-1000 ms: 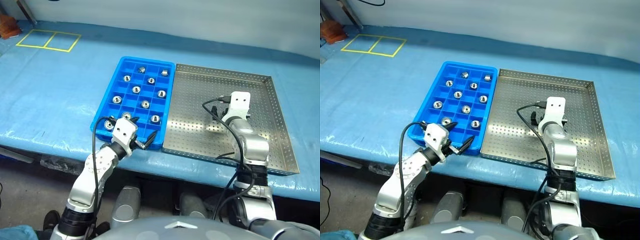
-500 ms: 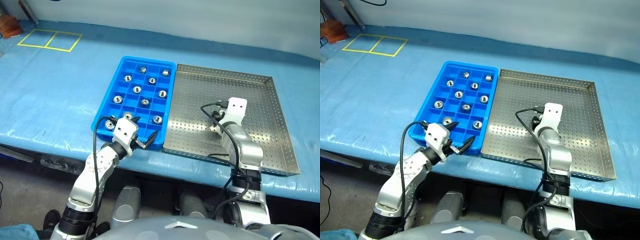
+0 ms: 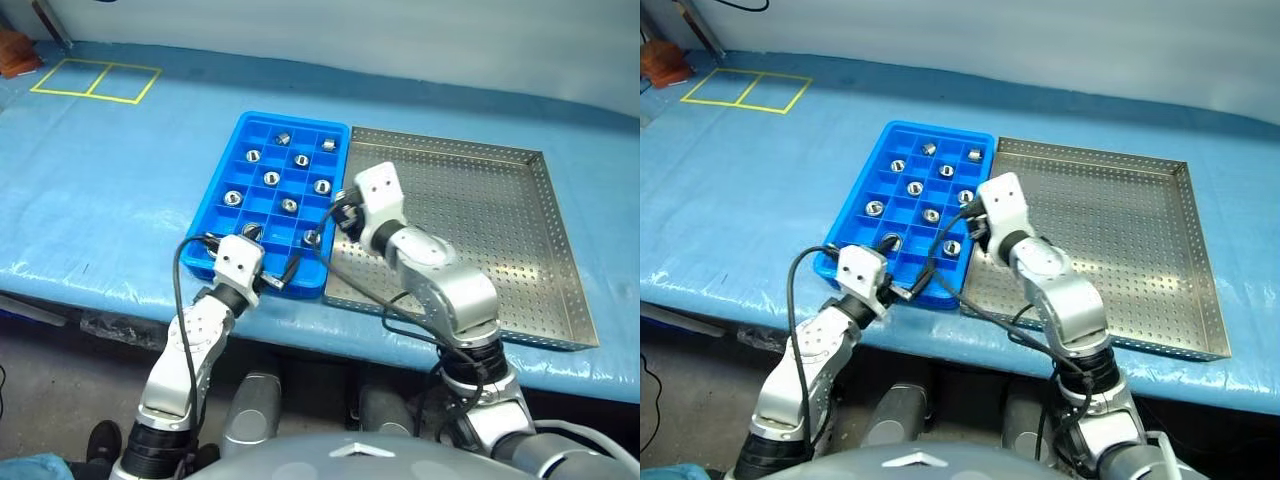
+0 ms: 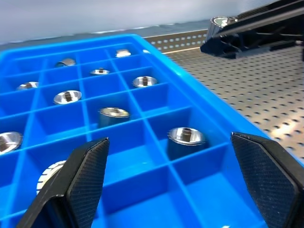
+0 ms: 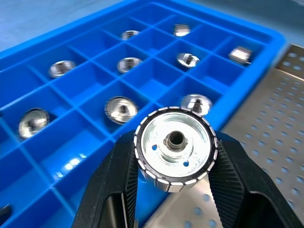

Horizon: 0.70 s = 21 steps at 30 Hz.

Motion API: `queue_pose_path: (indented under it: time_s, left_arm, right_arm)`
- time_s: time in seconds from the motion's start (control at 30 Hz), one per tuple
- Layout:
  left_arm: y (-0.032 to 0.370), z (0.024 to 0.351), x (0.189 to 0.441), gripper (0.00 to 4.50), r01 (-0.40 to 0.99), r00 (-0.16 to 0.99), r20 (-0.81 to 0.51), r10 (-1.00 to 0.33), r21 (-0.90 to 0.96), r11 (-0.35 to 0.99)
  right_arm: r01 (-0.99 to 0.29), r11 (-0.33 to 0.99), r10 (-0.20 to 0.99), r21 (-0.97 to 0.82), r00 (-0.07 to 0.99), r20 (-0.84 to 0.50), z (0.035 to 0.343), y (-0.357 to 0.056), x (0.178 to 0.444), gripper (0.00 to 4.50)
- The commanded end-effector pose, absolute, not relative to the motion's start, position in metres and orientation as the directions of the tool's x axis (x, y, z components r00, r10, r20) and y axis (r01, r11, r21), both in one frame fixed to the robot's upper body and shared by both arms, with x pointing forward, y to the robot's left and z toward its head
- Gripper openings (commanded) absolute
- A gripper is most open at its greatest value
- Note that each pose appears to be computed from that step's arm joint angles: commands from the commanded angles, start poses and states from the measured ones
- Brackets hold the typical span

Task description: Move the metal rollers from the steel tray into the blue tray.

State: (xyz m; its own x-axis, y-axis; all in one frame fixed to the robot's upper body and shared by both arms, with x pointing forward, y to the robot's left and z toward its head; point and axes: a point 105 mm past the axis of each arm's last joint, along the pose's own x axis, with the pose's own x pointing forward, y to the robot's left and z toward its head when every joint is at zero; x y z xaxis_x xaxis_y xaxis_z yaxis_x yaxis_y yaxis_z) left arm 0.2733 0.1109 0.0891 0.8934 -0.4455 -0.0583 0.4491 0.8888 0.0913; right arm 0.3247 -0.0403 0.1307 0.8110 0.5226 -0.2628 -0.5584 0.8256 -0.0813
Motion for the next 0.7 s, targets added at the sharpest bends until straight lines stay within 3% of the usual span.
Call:
queue_pose_path:
  time_s: [0.03, 0.27, 0.67, 0.7]
  left_arm:
    - [0.116, 0.107, 0.264, 4.5, 0.454, 0.889, 0.021, -0.457, 0.085, 0.887]
    - [0.132, 0.102, 0.236, 4.5, 0.484, 0.875, -0.043, -0.482, 0.075, 0.872]
    - [0.127, 0.103, 0.231, 4.5, 0.477, 0.879, -0.048, -0.475, 0.068, 0.876]
    - [0.126, 0.103, 0.232, 4.5, 0.481, 0.877, -0.047, -0.478, 0.066, 0.874]
  right_arm:
    - [-0.671, 0.72, 0.644, -0.176, 0.741, -0.189, 0.144, -0.01, 0.315, 1.71]
    - [-0.786, 0.601, 0.742, -0.142, 0.615, -0.267, 0.12, 0.02, 0.306, 1.71]
    - [-0.858, 0.513, 0.785, -0.021, 0.479, -0.393, 0.086, 0.03, 0.283, 1.71]
    - [-0.856, 0.518, 0.784, -0.011, 0.479, -0.394, 0.086, 0.029, 0.283, 2.06]
